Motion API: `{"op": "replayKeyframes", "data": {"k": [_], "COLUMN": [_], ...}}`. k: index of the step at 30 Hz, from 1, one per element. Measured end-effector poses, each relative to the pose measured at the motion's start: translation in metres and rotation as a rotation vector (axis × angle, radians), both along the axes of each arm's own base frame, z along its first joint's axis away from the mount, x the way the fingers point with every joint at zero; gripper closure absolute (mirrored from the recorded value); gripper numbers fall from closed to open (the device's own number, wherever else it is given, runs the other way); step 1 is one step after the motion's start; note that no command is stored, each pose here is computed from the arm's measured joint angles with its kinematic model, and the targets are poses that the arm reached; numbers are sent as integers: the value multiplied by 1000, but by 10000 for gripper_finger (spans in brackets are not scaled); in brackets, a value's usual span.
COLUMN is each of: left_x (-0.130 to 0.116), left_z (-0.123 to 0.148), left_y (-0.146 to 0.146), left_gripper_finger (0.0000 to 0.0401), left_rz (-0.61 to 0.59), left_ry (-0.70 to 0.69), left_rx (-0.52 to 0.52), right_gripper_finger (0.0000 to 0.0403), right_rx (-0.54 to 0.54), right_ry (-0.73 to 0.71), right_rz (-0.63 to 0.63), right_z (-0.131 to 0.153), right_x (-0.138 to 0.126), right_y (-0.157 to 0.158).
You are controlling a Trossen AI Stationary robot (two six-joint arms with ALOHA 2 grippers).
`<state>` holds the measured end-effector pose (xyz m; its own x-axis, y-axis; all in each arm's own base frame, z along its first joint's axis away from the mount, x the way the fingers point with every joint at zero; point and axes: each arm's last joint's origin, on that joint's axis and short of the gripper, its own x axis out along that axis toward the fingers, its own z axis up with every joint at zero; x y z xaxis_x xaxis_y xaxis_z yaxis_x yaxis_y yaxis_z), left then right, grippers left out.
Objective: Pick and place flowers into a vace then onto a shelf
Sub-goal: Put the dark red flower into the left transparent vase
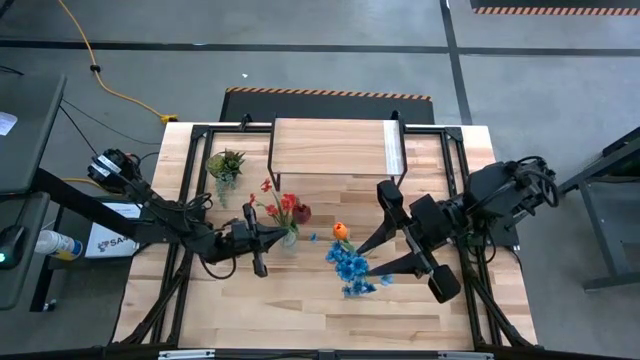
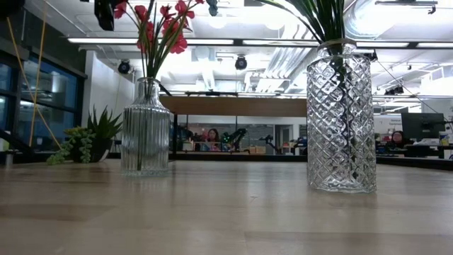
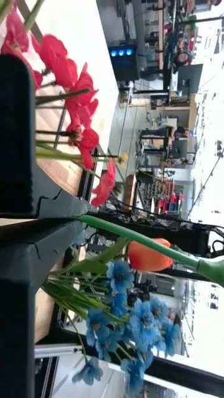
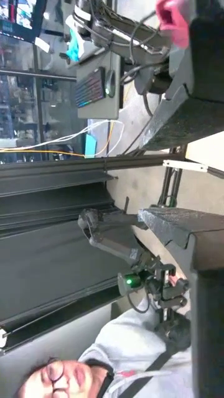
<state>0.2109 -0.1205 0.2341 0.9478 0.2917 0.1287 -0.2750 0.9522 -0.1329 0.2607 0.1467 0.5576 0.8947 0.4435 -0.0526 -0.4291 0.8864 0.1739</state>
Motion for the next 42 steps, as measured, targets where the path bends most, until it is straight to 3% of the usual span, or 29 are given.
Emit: {"op": "replayKeyframes", "data": {"k": [42], "left_x": [4], "left_z": [-16], "left_y": [5], "left_gripper_finger": [371], "left_rz": [40], "left_ry": [110], "left_rx": [-29], "right_gripper_finger": [251], "right_rx": [-3], "right_ry": [0], "right_rz": [1], "right_z": [0], "right_x": [0], "right_y": [0]}}
